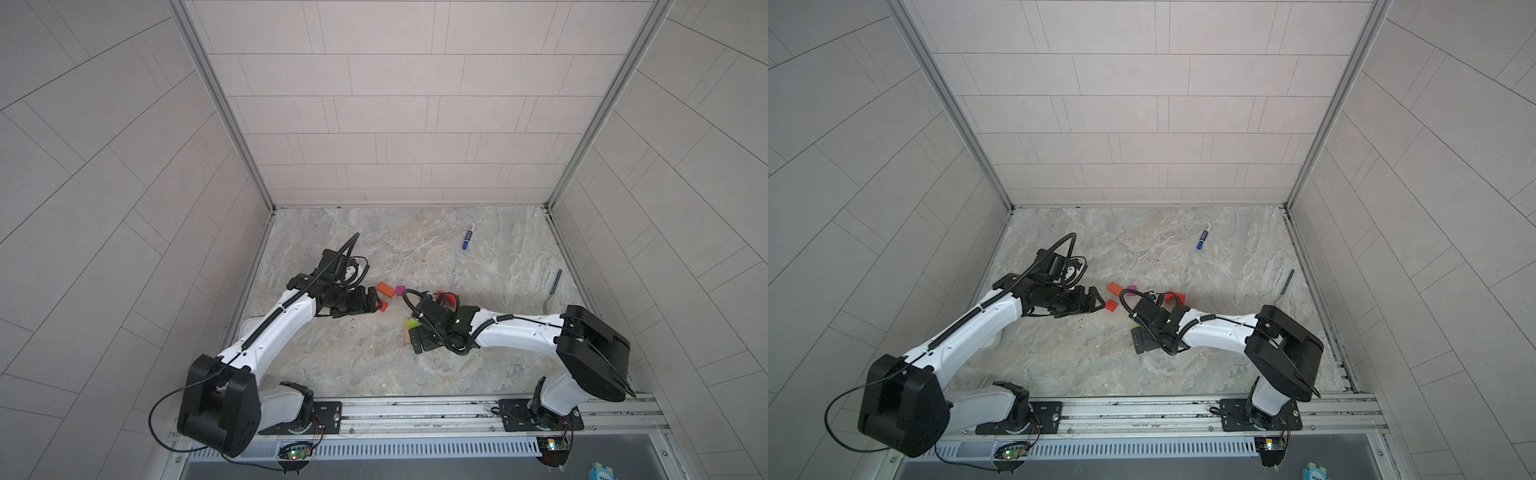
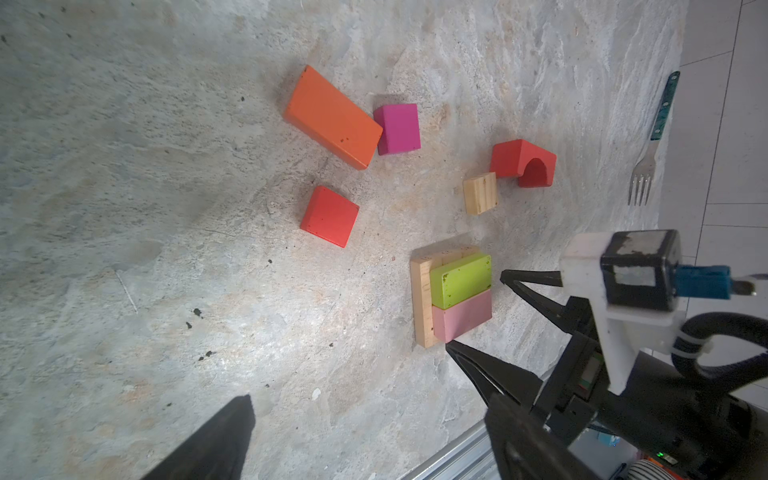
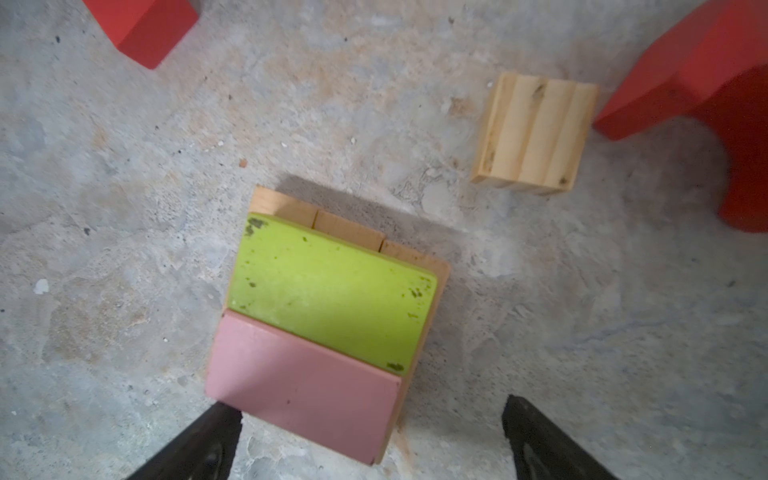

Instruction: Build the wood block tower

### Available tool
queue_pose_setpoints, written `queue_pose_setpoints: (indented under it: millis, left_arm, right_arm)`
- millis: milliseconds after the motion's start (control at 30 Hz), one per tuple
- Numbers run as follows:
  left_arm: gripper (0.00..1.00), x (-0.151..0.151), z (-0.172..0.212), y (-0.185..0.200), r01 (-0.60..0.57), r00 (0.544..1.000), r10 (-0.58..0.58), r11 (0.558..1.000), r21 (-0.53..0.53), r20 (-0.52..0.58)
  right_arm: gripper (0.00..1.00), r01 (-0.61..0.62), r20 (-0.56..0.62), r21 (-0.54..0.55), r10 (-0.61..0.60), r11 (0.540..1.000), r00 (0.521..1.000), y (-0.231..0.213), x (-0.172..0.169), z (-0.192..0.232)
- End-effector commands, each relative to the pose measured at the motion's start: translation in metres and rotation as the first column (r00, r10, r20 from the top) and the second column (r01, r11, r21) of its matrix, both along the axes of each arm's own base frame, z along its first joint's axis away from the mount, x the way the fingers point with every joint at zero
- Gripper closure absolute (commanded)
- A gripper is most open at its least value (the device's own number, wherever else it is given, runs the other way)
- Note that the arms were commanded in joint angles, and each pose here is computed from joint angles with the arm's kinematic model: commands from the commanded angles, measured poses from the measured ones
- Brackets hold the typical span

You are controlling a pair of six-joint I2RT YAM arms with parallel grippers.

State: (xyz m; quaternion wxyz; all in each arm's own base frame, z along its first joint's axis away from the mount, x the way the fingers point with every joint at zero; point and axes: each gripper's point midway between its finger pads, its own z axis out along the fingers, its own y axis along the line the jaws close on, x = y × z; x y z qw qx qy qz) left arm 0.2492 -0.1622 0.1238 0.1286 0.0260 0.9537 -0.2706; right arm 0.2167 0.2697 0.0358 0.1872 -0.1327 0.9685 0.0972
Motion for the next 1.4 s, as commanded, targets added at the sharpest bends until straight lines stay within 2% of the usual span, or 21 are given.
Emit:
queue_pose_setpoints:
  millis: [0,467,700,1033,1267,1367]
  left_arm:
    - [0.06,0.000,0.005,-0.001,0.005,1.000,-0.005,1.000,-0.001,0.019]
    - [0.06,0.000,0.004,0.000,0.005,1.000,-0.005,1.000,-0.001,0.019]
    - [0.06,0.000,0.004,-0.001,0.005,1.000,-0.005,1.000,-0.001,0.015]
    - [0.06,0.000,0.003,-0.001,0.006,1.000,-0.006,1.000,-0.001,0.013]
    - [0.06,0.000,0.003,-0.001,0.005,1.000,-0.005,1.000,0.002,0.011]
    - [0.06,0.001,0.001,-0.001,0.005,1.000,-0.005,1.000,0.002,0.006]
  right_arm:
    - [0.01,0.025,0.020,-0.011,-0.025,1.000,0.999,-0.001,0.004,0.002]
    - [0.01,0.020,0.016,-0.003,-0.020,1.000,1.000,0.000,0.003,0.002]
    - [0.01,-0.006,0.029,0.044,0.005,0.999,1.000,0.003,0.000,0.016]
    - [0.01,-0.005,0.116,0.065,-0.003,0.998,0.993,-0.010,0.006,0.059]
    - [0.02,0.049,0.246,0.044,-0.058,0.998,0.968,-0.035,0.030,0.089]
    - [0.02,0.067,0.253,0.045,-0.076,0.997,0.965,-0.043,0.040,0.094]
